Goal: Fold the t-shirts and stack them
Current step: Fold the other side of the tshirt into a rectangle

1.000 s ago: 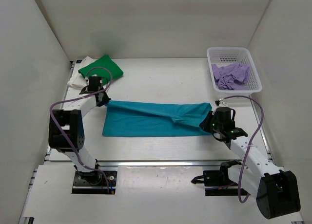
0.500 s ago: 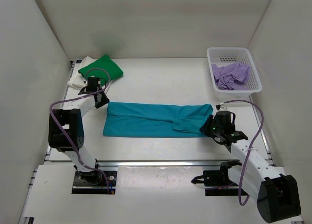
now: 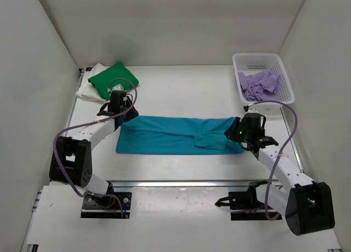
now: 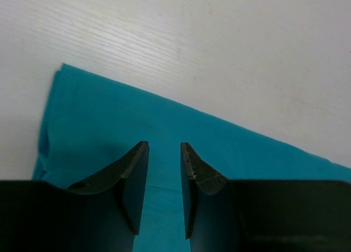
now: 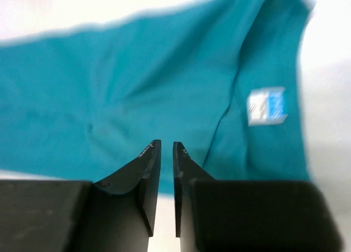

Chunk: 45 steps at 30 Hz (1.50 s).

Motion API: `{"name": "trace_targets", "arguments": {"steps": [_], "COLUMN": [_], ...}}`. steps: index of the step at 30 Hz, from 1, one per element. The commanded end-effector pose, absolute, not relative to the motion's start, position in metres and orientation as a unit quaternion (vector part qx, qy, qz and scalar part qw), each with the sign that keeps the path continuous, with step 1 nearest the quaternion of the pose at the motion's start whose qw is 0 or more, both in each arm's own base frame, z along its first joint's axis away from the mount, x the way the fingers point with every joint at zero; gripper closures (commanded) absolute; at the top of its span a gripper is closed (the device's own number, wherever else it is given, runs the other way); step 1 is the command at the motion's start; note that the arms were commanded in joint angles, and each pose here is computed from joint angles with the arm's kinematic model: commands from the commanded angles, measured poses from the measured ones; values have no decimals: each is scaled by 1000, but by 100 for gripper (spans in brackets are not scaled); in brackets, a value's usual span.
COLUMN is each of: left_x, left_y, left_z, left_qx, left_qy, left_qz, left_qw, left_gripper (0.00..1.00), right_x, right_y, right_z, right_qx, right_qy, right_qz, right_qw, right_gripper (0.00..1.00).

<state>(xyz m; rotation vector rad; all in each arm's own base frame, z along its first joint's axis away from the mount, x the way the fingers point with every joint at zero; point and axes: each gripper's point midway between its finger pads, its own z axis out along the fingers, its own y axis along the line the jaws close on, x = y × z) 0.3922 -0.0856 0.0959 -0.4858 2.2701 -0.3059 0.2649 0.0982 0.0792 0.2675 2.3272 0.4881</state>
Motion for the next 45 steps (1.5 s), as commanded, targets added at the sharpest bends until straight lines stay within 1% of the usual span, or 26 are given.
{"name": "trace_targets", "arguments": {"steps": [1, 4, 5, 6, 8, 10, 14, 20, 23, 24, 27, 30, 32, 33, 37, 42, 45], "left_x": [393, 397, 399, 401, 401, 411, 416, 415, 418, 421, 422, 420, 423, 423, 425, 424, 424], "left_y": [-114, -130, -136, -136, -155, -169, -198, -227, -225, -216, -194, -172, -165, -163, -155, -151, -149], "left_z": [108, 98, 95, 97, 93, 107, 102, 85, 70, 62, 40, 30, 29, 27, 25, 20, 20], "left_qx": [-192, -197, -193, -193, -170, -155, -139, -110, -112, -122, -151, -175, -180, -180, -180, -182, -183], "left_qy": [875, 878, 880, 878, 885, 880, 884, 894, 901, 904, 909, 908, 908, 909, 910, 913, 912], "left_qz": [-180, -207, -212, -214, -214, -222, -247, -254, -240, -232, -225, -212, -207, -205, -195, -193, -190], "left_qw": [407, 385, 380, 382, 377, 390, 372, 351, 343, 339, 318, 316, 316, 315, 319, 310, 313], "left_gripper": [59, 59, 59, 59, 60, 60, 59, 60, 60, 60, 61, 61, 62, 62, 61, 63, 61], "right_x": [315, 338, 341, 345, 346, 344, 350, 359, 363, 364, 365, 370, 372, 370, 367, 373, 377], "right_y": [82, 73, 72, 70, 65, 64, 61, 58, 60, 60, 58, 50, 47, 46, 50, 70, 76], "right_z": [109, 114, 108, 110, 96, 86, 80, 64, 65, 64, 59, 56, 56, 53, 57, 63, 60], "right_qx": [124, 130, 138, 143, 155, 160, 166, 158, 154, 154, 154, 164, 169, 171, 148, 113, 108], "right_qy": [871, 849, 847, 841, 848, 849, 839, 850, 846, 845, 846, 845, 845, 846, 846, 839, 839], "right_qz": [194, 217, 222, 228, 226, 232, 257, 241, 251, 250, 246, 237, 239, 244, 239, 297, 307], "right_qw": [434, 464, 463, 470, 455, 448, 449, 441, 445, 447, 446, 451, 448, 442, 453, 443, 435], "right_gripper": [87, 73, 71, 71, 70, 70, 67, 66, 67, 74, 83, 86, 83, 79, 72, 69, 70]}}
